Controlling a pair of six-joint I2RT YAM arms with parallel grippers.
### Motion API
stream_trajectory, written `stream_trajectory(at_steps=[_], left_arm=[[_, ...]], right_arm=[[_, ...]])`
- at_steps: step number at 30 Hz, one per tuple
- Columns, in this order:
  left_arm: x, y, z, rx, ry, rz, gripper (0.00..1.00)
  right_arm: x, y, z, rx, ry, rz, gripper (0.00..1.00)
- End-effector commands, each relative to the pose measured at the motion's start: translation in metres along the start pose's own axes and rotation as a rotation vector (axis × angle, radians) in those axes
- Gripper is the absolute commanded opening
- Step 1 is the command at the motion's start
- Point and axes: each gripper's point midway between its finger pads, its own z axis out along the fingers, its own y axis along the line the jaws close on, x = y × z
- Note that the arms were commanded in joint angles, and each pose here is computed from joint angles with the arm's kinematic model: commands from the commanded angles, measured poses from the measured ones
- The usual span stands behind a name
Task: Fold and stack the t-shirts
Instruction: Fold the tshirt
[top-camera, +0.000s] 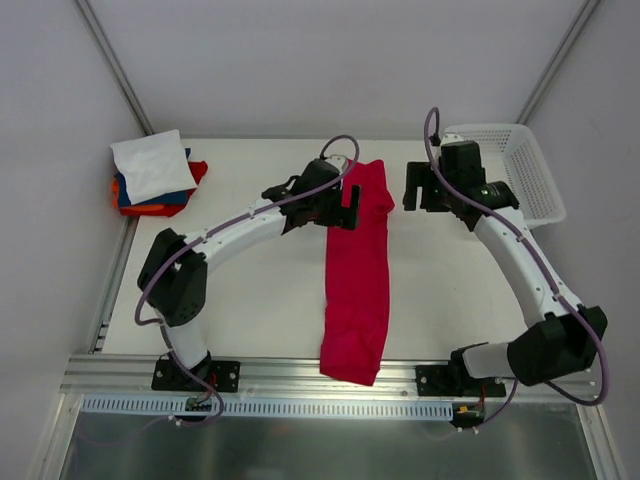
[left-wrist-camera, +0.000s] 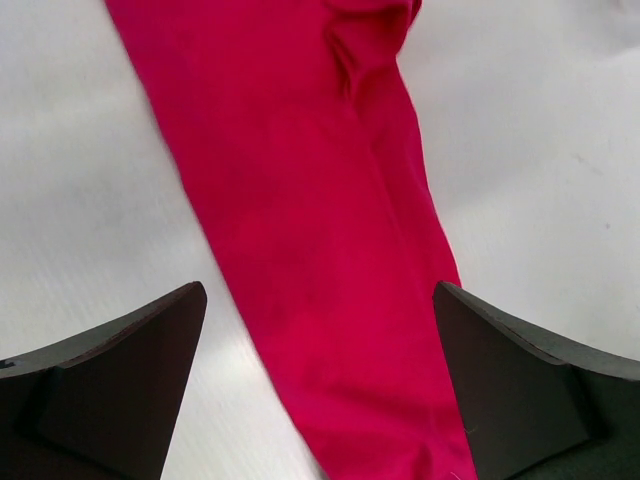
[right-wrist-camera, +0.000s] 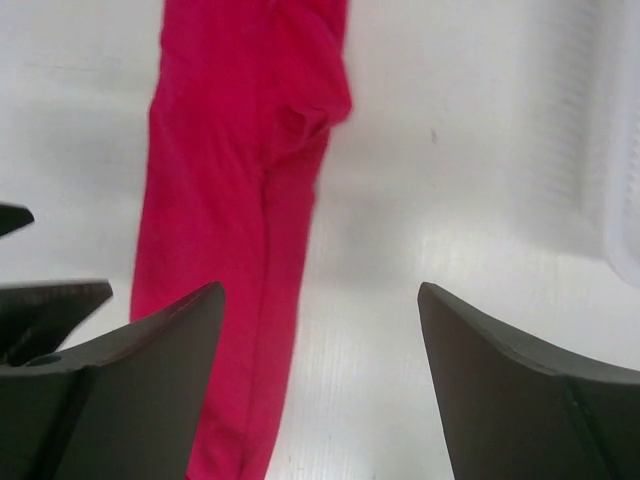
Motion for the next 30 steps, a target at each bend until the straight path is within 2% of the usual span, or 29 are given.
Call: stream_trajectory(at_steps=[1,6,7,8,10,12,13,15,16,17,18,23,30], left_arm=[[-0.041,-0.013,0.020,0.115,-0.062,0.041,0.99],[-0.060,-0.020,0.066,0.213,-0.069,0.039,0.99],[-0.074,-0.026,0.068,0.248,-0.089,0.039,0.99],[-0.069,-0.023,0.085,0.261,-0.064,0.029,0.99],[-0.090,-0.031,0.092,0.312,-0.106,0.022,0.99],[-0.092,-0.033,0.109,0.374,-0.088,-0.002,0.99],[-0.108,-0.041,0.108,0.404,-0.118,0.001,0.99],[-0.103,-0.041,0.128,0.446,-0.080,-0.033,0.99],[-0.118,-0.048,0.126,0.480,-0.103,-0.036,0.99],[-0.108,-0.045,0.142,0.499,-0.064,-0.071,0.99],[-0.116,-0.047,0.143,0.513,-0.075,-0.080,0.99],[-0.104,-0.028,0.170,0.502,-0.014,-0.211,0.99],[-0.092,0.004,0.184,0.438,0.031,-0.310,0.99]], right_arm=[[-0.023,-0.023,-0.032,0.108,-0.190,0.055,0.82],[-0.012,-0.034,-0.066,0.132,-0.292,0.077,0.82],[-0.011,-0.035,-0.071,0.134,-0.306,0.078,0.82],[-0.010,-0.035,-0.076,0.131,-0.318,0.077,0.82],[-0.008,-0.035,-0.087,0.119,-0.358,0.081,0.82],[-0.005,-0.035,-0.095,0.111,-0.372,0.081,0.82],[-0.004,-0.035,-0.097,0.108,-0.373,0.081,0.82],[0.000,-0.035,-0.099,0.110,-0.365,0.078,0.82],[0.001,-0.036,-0.099,0.110,-0.359,0.075,0.82],[0.003,-0.036,-0.099,0.111,-0.354,0.075,0.82],[0.004,-0.036,-0.100,0.111,-0.354,0.075,0.82],[0.001,-0.034,-0.111,0.097,-0.384,0.091,0.82],[-0.006,-0.025,-0.126,0.044,-0.419,0.118,0.82]])
